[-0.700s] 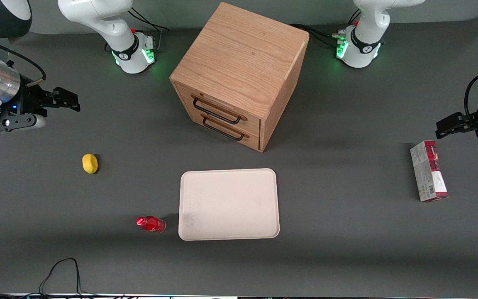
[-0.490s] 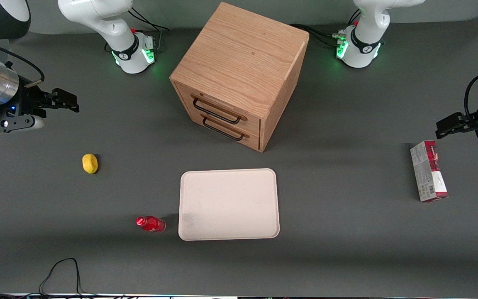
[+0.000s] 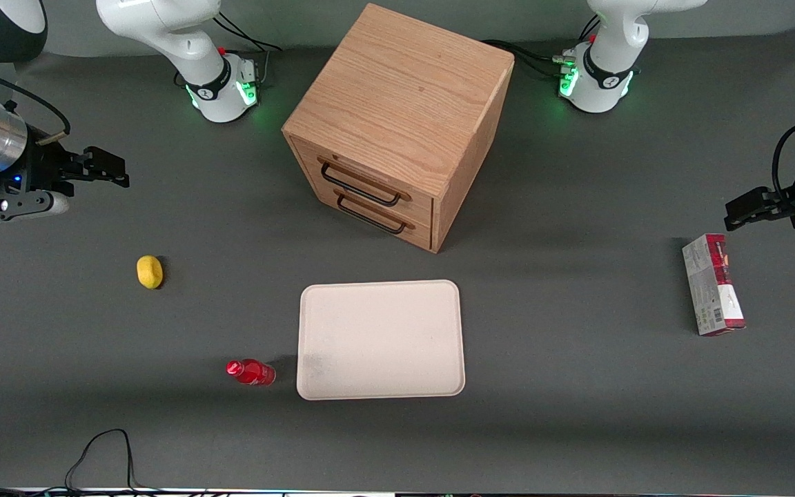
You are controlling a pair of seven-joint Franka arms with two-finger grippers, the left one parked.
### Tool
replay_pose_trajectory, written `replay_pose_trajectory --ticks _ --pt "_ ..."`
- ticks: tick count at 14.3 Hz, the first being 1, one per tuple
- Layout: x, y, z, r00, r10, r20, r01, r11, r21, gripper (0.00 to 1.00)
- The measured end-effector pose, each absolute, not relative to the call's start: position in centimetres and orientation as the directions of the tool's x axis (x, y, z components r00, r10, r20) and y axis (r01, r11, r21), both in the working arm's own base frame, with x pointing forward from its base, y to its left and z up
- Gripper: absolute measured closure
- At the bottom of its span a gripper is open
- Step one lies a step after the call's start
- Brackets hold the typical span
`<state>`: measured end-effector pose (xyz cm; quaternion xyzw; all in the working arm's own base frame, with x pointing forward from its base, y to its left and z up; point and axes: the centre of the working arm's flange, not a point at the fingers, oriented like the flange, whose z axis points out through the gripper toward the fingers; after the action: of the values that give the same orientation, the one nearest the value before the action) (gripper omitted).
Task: Place coke bottle on tray
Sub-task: 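Move the open right gripper over the red Coca-Cola bottle beside the tray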
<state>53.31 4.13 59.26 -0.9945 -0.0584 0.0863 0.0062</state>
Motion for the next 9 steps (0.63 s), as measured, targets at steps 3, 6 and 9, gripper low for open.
replay_pose_trajectory --ticks 3,6,9 --pt "53.42 4.23 59.04 0.977 0.119 -0.175 0.117 -0.993 -0.022 0.0" --pt "53.49 4.53 59.01 0.977 0.124 -0.172 0.122 -0.992 -0.021 0.0" --pt "53.69 4.72 59.02 0.979 0.127 -0.16 0.125 -0.992 -0.02 0.0"
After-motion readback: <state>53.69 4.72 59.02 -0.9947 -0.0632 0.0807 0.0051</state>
